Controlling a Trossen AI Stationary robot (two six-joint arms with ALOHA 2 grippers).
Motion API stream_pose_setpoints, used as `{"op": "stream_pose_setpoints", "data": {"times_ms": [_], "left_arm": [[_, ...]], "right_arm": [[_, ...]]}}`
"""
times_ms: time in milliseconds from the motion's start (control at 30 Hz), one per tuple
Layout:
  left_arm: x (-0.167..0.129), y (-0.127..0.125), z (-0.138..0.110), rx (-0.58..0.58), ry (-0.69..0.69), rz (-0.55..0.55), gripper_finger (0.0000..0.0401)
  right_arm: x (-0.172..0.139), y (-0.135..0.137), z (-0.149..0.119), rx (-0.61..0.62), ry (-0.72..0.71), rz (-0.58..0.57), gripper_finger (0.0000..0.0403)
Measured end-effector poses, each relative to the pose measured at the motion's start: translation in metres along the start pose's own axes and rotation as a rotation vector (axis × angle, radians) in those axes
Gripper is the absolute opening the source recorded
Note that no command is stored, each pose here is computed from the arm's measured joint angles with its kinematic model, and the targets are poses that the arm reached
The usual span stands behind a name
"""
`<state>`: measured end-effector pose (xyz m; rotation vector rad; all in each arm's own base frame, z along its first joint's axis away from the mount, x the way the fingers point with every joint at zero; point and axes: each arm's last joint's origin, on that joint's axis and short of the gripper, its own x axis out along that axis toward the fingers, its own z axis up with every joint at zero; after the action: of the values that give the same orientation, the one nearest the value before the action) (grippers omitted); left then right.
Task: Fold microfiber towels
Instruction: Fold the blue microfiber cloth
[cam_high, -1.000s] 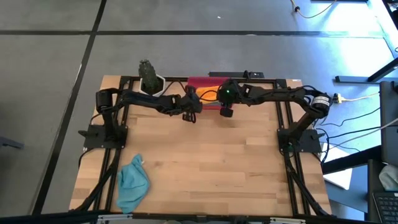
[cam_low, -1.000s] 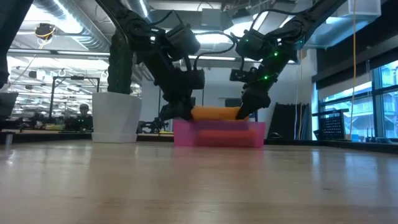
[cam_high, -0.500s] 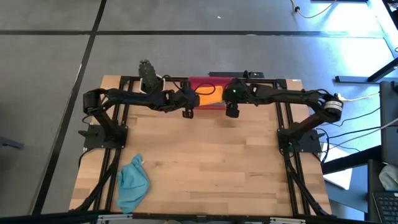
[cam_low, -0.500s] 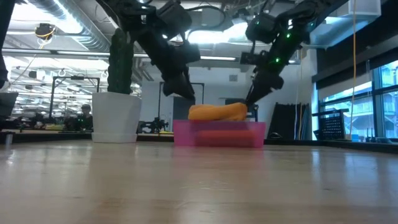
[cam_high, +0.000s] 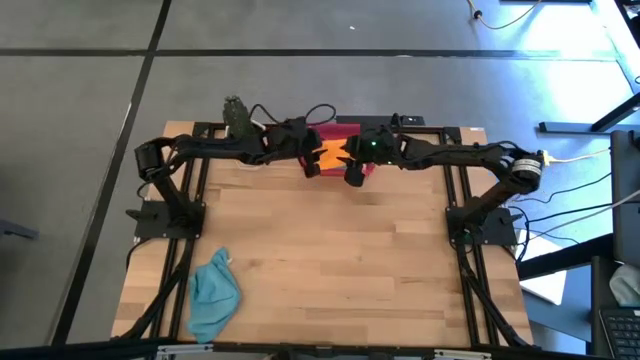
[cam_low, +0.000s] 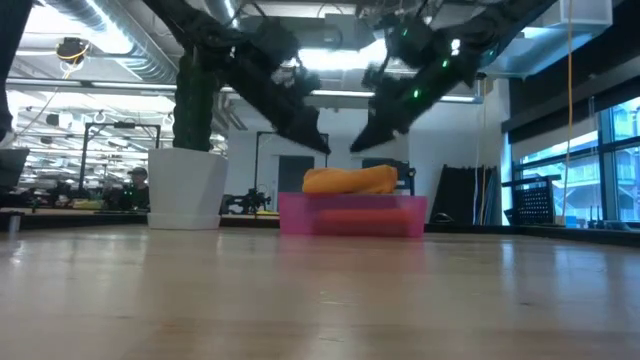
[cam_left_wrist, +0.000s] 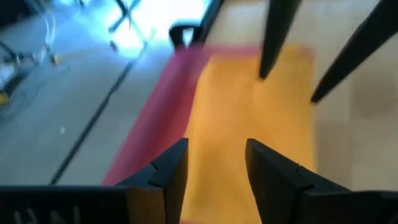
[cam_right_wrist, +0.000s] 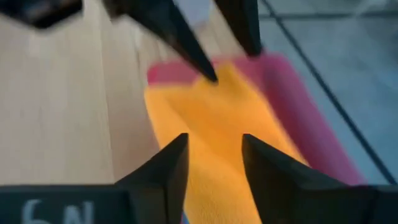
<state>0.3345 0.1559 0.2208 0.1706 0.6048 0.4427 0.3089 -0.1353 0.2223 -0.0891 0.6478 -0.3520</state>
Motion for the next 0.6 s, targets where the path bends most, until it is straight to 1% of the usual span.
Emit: {"op": "stream_pose_setpoints", "data": {"times_ms": [67, 167, 267, 333, 400, 600], "left_arm": [[0.008, 0.003, -0.009, -0.012, 0.035, 0.004, 0.0149], [0.022, 0.004, -0.018, -0.022, 0.053, 0.007, 0.0149], [0.039, 0.001, -0.035, -0.037, 0.101, 0.006, 0.0149], [0.048, 0.002, -0.044, -0.038, 0.133, 0.03, 0.0149], [0.054, 0.005, -0.049, -0.045, 0.135, 0.051, 0.0149], [0.057, 0.011, -0.051, -0.063, 0.12, 0.074, 0.0149]], "right_arm": [[0.012, -0.002, -0.009, 0.006, 0.046, 0.0, 0.0132], [0.027, -0.005, -0.022, 0.018, 0.098, -0.001, 0.0106], [0.038, -0.006, -0.032, 0.03, 0.13, 0.044, 0.0089], [0.044, -0.005, -0.036, 0.033, 0.143, 0.056, 0.0083], [0.049, -0.005, -0.041, 0.035, 0.157, 0.058, 0.0079], [0.059, -0.006, -0.049, 0.041, 0.182, 0.061, 0.0079]]}}
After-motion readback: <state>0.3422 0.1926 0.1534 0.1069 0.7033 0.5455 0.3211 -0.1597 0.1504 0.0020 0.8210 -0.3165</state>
